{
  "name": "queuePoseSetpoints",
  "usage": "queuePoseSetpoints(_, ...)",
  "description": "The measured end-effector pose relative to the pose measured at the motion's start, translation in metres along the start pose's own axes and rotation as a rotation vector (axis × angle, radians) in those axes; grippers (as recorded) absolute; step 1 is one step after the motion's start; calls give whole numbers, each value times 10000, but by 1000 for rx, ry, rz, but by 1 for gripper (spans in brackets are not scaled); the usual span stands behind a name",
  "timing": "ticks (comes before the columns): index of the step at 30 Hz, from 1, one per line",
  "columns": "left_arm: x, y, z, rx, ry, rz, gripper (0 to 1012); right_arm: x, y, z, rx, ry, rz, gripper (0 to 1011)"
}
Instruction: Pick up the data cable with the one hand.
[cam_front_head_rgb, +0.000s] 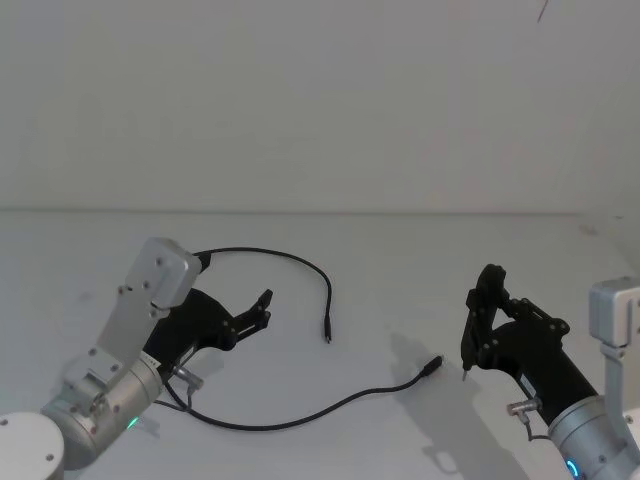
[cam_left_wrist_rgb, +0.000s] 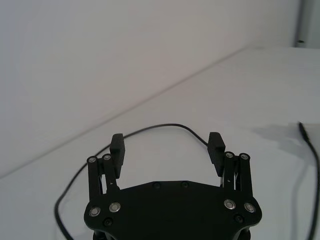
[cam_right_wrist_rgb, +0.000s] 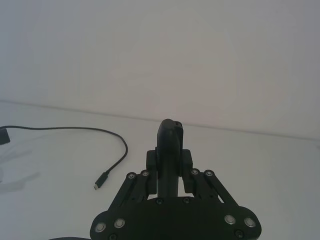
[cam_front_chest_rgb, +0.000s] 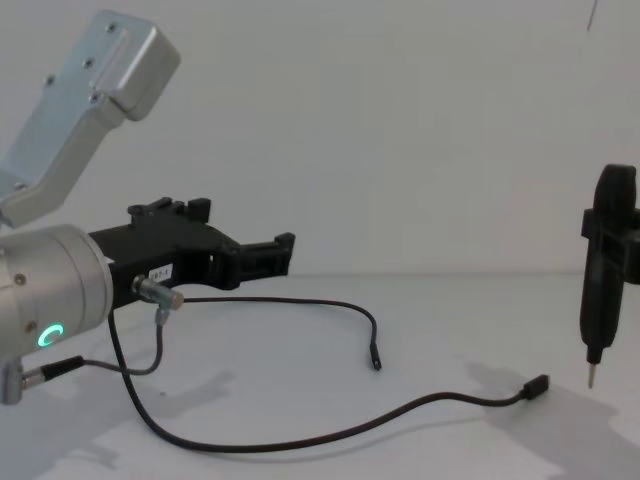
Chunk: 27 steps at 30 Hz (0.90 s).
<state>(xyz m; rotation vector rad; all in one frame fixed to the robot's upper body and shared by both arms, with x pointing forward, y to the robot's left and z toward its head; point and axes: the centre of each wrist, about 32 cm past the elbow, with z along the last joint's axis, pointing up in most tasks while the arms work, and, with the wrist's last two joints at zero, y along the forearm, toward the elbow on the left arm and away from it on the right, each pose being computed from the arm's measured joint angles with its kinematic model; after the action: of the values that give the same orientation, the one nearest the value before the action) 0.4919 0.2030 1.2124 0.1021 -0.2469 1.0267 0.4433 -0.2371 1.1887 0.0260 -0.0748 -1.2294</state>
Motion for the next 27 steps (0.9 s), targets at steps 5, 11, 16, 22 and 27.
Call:
queuePoseSetpoints(5, 61, 34, 75, 30, -1, -86, 1001, 0, 0, 0, 0, 0, 0, 279)
queuePoseSetpoints(11, 124, 63, 159, 66, 0, -172, 1001, 0, 0, 0, 0, 0, 0, 279)
queuePoseSetpoints(16, 173, 74, 253, 112, 11, -265, 1001, 0, 0, 0, 0, 0, 0, 279)
queuePoseSetpoints(22, 216, 56, 369, 169, 33, -362, 1001, 0, 0, 0, 0, 0, 0, 279)
queuePoseSetpoints(27, 217, 16, 437, 216, 62, -423, 1001, 0, 0, 0, 0, 0, 0, 279)
